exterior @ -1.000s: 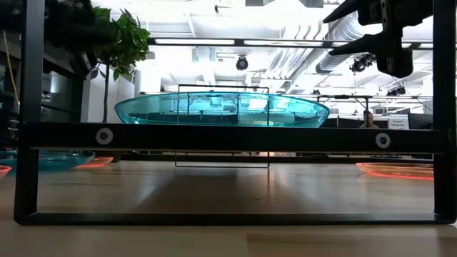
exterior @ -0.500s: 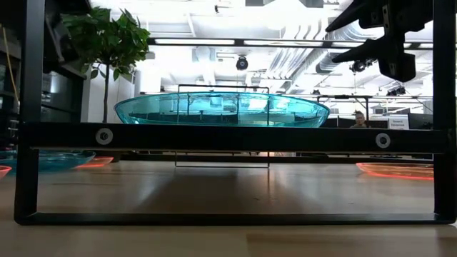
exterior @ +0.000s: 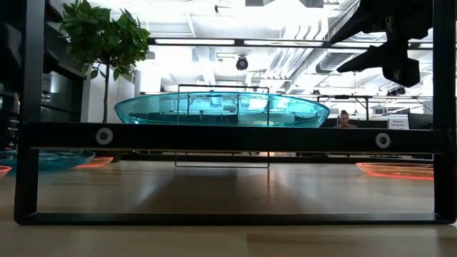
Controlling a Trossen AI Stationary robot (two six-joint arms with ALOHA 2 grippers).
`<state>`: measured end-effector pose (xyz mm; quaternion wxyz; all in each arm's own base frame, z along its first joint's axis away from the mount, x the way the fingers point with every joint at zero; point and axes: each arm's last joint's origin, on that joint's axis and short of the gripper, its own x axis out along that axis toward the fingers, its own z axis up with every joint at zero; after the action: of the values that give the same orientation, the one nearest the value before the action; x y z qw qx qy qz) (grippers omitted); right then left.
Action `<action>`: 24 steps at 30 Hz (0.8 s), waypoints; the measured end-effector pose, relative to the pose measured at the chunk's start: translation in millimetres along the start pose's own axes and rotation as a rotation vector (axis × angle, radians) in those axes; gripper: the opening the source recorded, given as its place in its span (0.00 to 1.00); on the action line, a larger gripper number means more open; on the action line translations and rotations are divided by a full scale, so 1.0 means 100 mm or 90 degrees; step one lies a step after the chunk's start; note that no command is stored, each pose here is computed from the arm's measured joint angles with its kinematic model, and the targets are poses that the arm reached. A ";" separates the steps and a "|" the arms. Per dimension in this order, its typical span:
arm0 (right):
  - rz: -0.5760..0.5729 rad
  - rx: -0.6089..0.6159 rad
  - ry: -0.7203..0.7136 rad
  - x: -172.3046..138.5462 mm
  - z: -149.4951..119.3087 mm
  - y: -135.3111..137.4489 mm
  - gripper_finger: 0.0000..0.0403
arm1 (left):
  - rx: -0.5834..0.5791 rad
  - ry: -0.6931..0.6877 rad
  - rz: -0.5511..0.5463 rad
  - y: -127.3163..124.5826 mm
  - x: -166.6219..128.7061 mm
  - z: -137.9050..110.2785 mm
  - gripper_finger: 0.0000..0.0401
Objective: Place and stack plates onto a shelf
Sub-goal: Stack the left blue transparent plate on the blue transparent plate
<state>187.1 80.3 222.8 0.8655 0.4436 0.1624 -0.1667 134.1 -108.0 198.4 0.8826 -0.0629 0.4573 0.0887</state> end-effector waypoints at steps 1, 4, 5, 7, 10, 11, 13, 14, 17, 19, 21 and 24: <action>0.000 0.000 0.000 0.00 0.00 0.00 0.47 | -0.010 0.010 0.011 0.01 0.03 0.00 0.02; 0.000 0.000 0.000 0.00 0.00 0.00 0.47 | -0.022 0.034 0.029 0.01 0.11 0.01 0.07; 0.000 0.000 0.000 0.00 0.00 0.00 0.47 | -0.026 0.039 0.034 0.01 0.13 0.02 0.10; -0.001 0.000 0.000 0.00 0.00 0.00 0.47 | -0.032 0.044 0.042 0.01 0.17 0.03 0.15; -0.001 -0.001 0.000 0.00 0.00 0.00 0.47 | -0.032 0.051 0.059 0.00 0.23 0.03 0.25; -0.002 -0.001 0.000 0.00 0.00 0.00 0.47 | -0.029 0.054 0.068 0.00 0.26 0.02 0.28; -0.002 -0.002 0.000 0.00 0.00 0.00 0.47 | -0.023 0.061 0.087 -0.01 0.31 0.01 0.34; -0.004 -0.002 0.000 0.00 0.00 -0.01 0.47 | -0.019 0.066 0.095 -0.02 0.34 0.00 0.36; -0.007 -0.004 -0.002 0.00 0.00 -0.01 0.47 | -0.021 0.088 0.126 -0.03 0.45 -0.03 0.41; -0.012 -0.006 -0.006 0.00 0.00 -0.02 0.47 | -0.028 0.098 0.148 -0.05 0.51 -0.06 0.43; -0.014 -0.006 -0.011 0.00 0.00 -0.02 0.47 | -0.033 0.108 0.171 -0.06 0.58 -0.09 0.43; -0.014 -0.006 -0.013 0.00 0.00 -0.02 0.47 | -0.038 0.111 0.209 -0.07 0.67 -0.13 0.43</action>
<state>186.3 79.1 221.6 0.8672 0.4360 0.1592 -0.1803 163.2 -110.7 135.8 0.8109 -0.0206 0.5336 0.2395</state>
